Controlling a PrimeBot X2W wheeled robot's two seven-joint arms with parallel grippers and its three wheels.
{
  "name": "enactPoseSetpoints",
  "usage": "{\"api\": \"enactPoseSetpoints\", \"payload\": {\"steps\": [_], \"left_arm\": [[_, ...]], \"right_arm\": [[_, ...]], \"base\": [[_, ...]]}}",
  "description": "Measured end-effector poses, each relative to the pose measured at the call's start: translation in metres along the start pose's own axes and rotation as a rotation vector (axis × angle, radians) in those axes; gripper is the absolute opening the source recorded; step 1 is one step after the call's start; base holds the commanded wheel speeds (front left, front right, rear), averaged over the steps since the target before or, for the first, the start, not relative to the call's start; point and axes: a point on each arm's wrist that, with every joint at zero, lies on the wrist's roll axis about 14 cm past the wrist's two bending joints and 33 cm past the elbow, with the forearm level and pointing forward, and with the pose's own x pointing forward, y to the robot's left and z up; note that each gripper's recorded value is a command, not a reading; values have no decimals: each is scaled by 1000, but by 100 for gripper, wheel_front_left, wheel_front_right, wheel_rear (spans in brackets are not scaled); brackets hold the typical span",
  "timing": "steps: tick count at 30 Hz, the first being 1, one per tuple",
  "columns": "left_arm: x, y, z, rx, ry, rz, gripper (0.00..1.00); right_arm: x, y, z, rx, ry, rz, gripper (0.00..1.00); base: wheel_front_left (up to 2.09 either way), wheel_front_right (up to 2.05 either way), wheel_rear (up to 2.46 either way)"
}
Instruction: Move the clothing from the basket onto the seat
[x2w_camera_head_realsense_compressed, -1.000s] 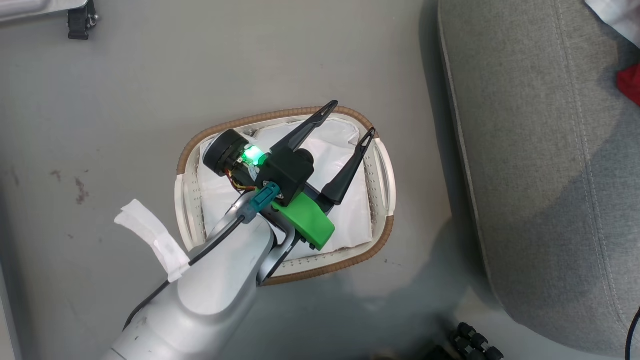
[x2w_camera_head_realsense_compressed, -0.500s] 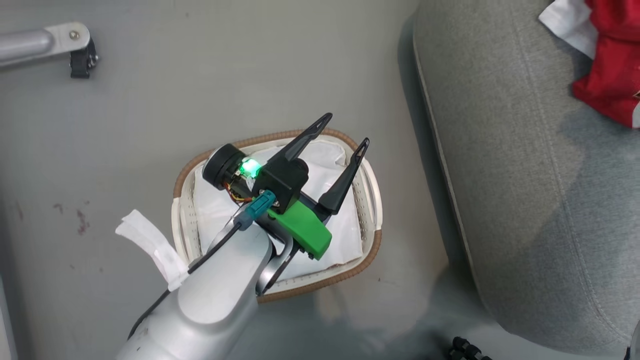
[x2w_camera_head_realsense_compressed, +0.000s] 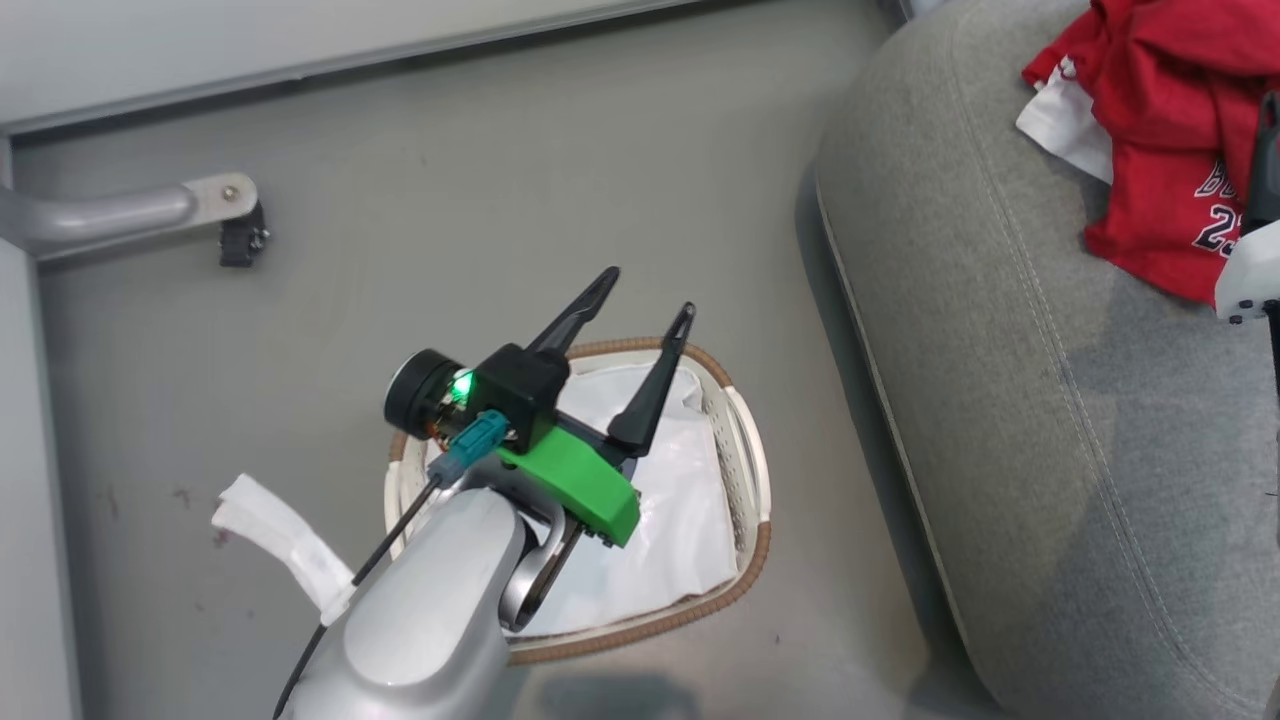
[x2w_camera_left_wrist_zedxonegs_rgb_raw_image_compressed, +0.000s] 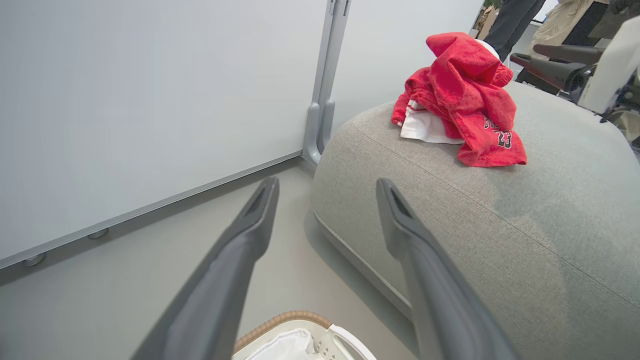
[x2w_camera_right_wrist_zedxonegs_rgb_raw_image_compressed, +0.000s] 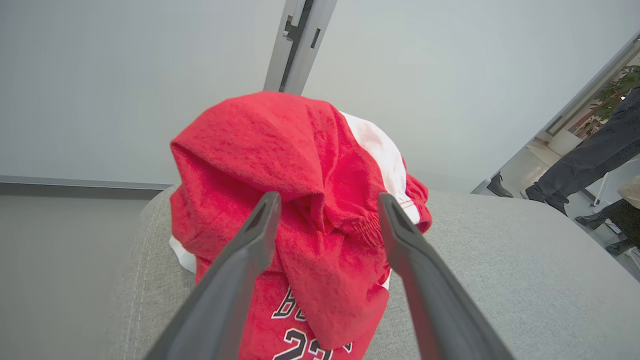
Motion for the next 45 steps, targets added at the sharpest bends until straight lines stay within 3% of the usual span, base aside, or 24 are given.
{"api": "enactPoseSetpoints", "payload": {"steps": [5, 13, 23, 36, 45], "left_arm": [[-24, 20, 22, 5, -48, 122, 100], [-77, 67, 51, 27, -127, 356, 100], [-155, 101, 66, 26, -192, 605, 100], [-211, 94, 44, -23, -179, 717, 100], [-221, 88, 40, -46, -184, 727, 100]], "right_arm": [[-2, 23, 36, 48, -84, 54, 100], [-13, 86, 78, 170, -180, 182, 100], [-62, 145, 83, 301, -187, 313, 100], [-125, 173, 59, 415, -130, 418, 100], [-145, 175, 48, 468, -104, 431, 100]], "base": [[0, 0, 0], [0, 0, 0], [0, 0, 0], [0, 0, 0], [0, 0, 0]]}}
